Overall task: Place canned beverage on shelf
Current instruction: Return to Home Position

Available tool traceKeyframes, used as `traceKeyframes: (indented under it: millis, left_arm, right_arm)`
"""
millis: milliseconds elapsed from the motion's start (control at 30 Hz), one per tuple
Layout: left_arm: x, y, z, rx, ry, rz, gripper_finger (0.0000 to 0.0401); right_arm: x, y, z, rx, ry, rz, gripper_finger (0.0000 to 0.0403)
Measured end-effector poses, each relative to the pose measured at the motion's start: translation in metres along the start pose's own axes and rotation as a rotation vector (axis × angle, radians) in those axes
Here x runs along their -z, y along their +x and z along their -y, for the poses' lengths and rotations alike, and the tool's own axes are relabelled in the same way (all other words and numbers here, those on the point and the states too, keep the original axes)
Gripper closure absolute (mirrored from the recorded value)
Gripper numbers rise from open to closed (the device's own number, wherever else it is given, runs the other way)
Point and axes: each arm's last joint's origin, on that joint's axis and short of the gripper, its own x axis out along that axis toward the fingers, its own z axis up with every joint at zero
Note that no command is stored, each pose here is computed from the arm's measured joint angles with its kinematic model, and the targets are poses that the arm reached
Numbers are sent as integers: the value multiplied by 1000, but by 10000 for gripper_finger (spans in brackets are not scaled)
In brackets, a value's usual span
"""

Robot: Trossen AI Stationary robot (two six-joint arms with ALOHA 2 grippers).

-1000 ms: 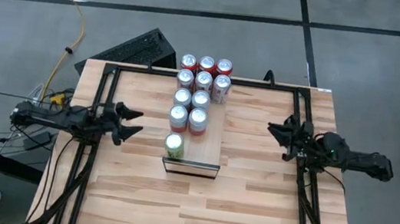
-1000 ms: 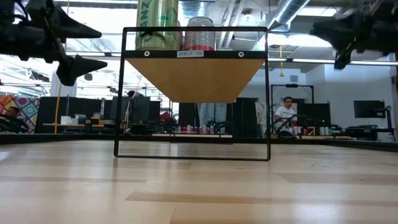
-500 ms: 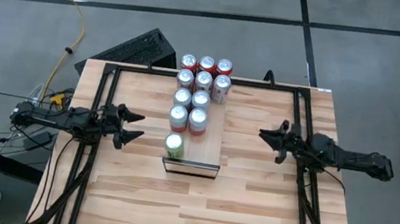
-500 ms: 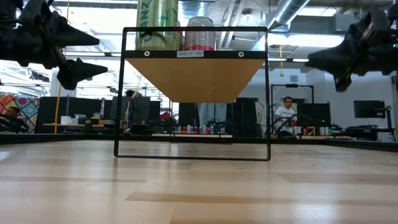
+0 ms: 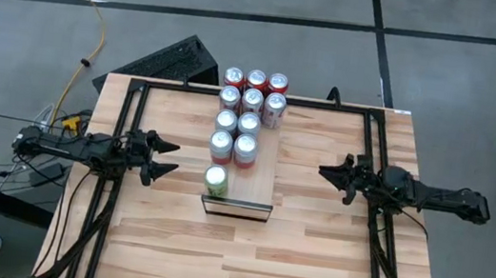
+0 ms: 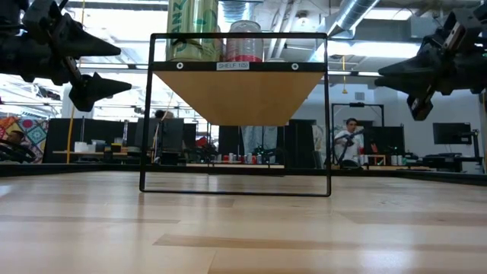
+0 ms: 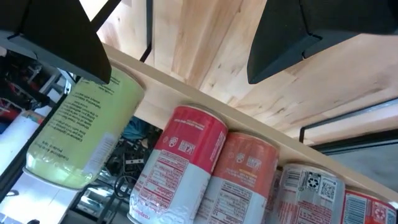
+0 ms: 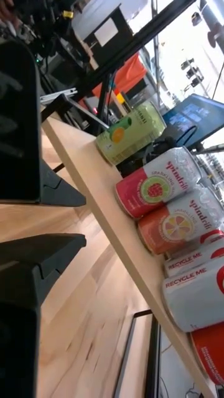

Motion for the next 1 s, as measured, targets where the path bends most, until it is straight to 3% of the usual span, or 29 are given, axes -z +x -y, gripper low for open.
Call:
traceKeyframes:
  millis: [333, 1000]
  left_arm:
    - [-1, 0, -1, -57, 5, 13, 38]
    - [-1, -1, -1, -32, 57, -16, 38]
  right_arm:
    - [0, 0, 0, 1, 0, -1, 340]
    - [0, 0, 0, 4, 0, -2, 340]
